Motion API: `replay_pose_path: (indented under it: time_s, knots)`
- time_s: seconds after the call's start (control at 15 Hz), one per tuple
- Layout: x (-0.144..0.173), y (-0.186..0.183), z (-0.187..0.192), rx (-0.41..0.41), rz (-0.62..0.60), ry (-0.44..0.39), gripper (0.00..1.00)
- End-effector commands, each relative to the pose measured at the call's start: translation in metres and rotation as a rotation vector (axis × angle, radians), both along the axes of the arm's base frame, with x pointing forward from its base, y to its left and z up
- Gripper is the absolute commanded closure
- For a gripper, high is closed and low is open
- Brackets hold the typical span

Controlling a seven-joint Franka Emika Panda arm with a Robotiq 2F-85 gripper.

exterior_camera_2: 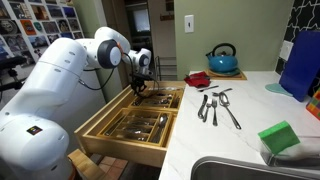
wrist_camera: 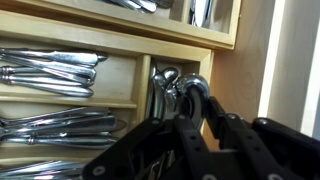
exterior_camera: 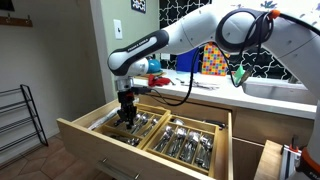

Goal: Put one butter knife on the front left side of the open drawer

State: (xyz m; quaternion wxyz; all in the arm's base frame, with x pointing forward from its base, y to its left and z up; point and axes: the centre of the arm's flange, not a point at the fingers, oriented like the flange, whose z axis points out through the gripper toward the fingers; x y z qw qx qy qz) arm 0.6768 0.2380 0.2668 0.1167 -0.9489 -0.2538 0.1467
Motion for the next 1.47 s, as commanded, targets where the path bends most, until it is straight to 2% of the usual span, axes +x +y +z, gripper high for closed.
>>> replay_pose_path:
  time_s: [0.0,0.73,0.8,0.93,1.13,1.33,1.4]
  knots:
    - [0.029,0.010,-0.013,-0.026,-0.007,0.034,0.92]
    - [0.041,0.022,-0.052,-0.098,0.012,0.067,0.90]
    - [0.042,0.022,-0.054,-0.105,0.013,0.065,0.52]
    - [0.043,0.022,-0.054,-0.111,0.013,0.059,0.44]
    - [0.042,0.022,-0.035,-0.084,0.015,0.037,0.20]
    - [0.027,0.016,0.014,-0.046,0.024,0.017,0.01]
    - [0.020,0.010,0.035,-0.053,0.014,0.006,0.00]
